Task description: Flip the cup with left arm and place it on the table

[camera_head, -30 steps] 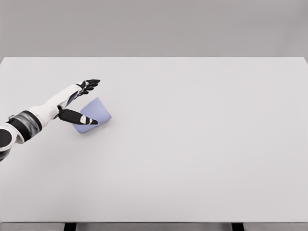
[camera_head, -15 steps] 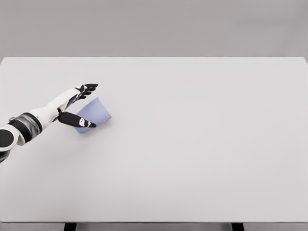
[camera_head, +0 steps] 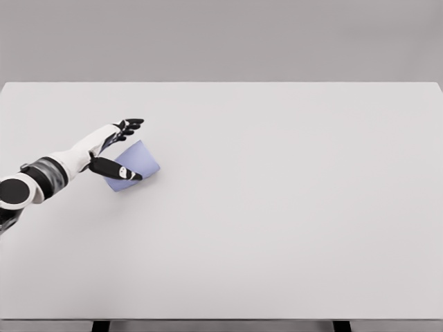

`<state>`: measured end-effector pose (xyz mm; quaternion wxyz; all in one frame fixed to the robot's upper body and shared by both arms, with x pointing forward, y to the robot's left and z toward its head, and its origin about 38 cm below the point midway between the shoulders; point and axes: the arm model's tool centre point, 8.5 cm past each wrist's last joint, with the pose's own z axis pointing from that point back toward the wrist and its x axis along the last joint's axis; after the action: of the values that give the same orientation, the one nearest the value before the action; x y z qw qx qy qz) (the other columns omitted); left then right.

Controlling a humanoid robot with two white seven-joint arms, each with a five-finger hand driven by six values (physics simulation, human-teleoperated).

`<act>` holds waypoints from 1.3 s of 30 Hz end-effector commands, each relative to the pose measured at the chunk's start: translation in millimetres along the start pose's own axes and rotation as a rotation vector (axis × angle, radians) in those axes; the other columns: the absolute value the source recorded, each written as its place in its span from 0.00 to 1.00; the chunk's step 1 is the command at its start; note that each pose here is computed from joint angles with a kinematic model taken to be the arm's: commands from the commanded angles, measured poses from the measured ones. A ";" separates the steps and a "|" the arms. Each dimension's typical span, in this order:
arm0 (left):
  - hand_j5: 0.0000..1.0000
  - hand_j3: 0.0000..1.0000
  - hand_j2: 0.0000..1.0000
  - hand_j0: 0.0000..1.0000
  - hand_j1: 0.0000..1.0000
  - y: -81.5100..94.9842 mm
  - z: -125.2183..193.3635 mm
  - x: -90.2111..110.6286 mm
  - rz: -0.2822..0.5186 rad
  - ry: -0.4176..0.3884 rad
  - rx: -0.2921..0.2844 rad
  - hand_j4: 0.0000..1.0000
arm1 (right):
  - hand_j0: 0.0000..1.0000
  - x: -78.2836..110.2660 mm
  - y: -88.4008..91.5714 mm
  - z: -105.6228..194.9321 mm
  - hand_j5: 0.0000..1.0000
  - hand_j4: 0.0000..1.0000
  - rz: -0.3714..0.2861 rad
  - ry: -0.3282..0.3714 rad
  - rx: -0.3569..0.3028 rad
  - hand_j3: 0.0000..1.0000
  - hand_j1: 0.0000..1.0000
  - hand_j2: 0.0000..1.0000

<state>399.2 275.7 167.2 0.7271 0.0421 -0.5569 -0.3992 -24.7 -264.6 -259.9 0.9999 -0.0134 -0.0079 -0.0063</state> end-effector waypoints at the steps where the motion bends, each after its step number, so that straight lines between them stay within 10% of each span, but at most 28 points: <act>1: 1.00 1.00 1.00 1.00 1.00 -2.7 -2.0 0.2 0.004 0.010 -0.003 1.00 | 1.00 0.0 0.0 0.0 1.00 1.00 0.001 -0.001 0.000 1.00 1.00 1.00; 39: 1.00 1.00 1.00 1.00 1.00 -7.1 -12.3 3.6 -0.041 0.105 0.023 1.00 | 1.00 0.1 0.0 0.0 1.00 1.00 0.000 -0.001 0.000 1.00 1.00 1.00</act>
<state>409.9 263.4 169.1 0.7439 0.0811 -0.5289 -0.4004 -24.7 -264.6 -259.9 0.9999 -0.0134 -0.0079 -0.0063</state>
